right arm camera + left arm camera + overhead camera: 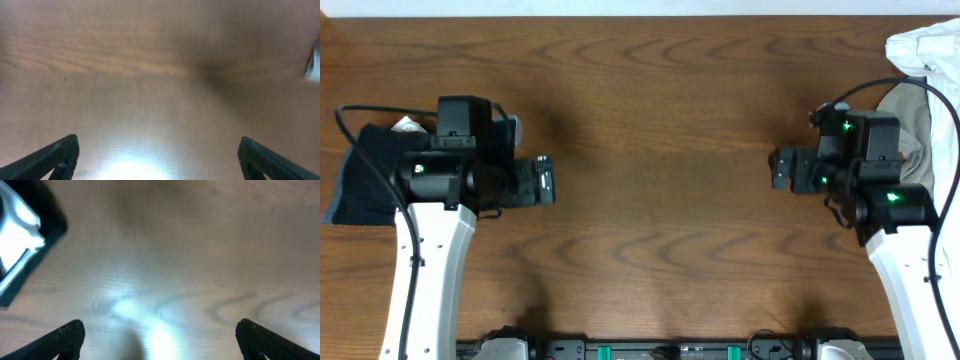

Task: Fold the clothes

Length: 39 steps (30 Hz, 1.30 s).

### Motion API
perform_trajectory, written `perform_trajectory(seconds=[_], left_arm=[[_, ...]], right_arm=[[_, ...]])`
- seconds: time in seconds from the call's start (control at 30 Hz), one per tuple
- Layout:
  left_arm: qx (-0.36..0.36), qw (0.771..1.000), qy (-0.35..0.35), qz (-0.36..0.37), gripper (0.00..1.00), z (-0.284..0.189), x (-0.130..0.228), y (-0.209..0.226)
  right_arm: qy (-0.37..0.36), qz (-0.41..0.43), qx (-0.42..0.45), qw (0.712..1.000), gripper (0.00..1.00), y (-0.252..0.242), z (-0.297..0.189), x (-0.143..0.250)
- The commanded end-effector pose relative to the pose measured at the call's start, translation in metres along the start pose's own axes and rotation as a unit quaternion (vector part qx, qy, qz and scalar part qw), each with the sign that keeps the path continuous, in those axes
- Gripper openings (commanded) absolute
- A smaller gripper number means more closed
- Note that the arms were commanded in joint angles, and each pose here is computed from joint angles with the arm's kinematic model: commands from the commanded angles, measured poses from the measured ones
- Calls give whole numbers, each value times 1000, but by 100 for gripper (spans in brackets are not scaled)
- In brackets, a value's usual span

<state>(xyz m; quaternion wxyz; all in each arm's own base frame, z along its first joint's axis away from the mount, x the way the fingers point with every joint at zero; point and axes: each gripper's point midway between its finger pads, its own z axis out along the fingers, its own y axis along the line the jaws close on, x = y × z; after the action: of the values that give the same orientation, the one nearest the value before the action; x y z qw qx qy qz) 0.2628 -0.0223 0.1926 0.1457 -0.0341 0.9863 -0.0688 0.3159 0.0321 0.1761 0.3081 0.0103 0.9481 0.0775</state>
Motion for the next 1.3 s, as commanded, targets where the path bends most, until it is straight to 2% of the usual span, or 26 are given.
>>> perform_trajectory(seconds=[0.0, 0.23, 0.37, 0.57, 0.73, 1.27], left_arm=[[-12, 1000, 4, 25, 98, -3, 7, 4], [-1, 991, -128, 45, 98, -41, 15, -1], [9, 976, -210, 56, 98, -53, 39, -2], [16, 954, -292, 64, 98, -60, 62, -1], [17, 950, -304, 66, 98, -66, 75, -1], [16, 951, -300, 65, 98, -65, 77, -1]], right_arm=[[-12, 54, 25, 998, 99, -8, -22, 1], [-85, 75, 13, 993, 99, -4, -75, 16], [-148, 105, 26, 983, 99, -13, -99, 39], [-202, 103, 15, 974, 99, -13, -113, 60], [-192, 104, 17, 976, 99, -14, -113, 72], [-101, 112, 38, 988, 99, -20, -101, 116]])
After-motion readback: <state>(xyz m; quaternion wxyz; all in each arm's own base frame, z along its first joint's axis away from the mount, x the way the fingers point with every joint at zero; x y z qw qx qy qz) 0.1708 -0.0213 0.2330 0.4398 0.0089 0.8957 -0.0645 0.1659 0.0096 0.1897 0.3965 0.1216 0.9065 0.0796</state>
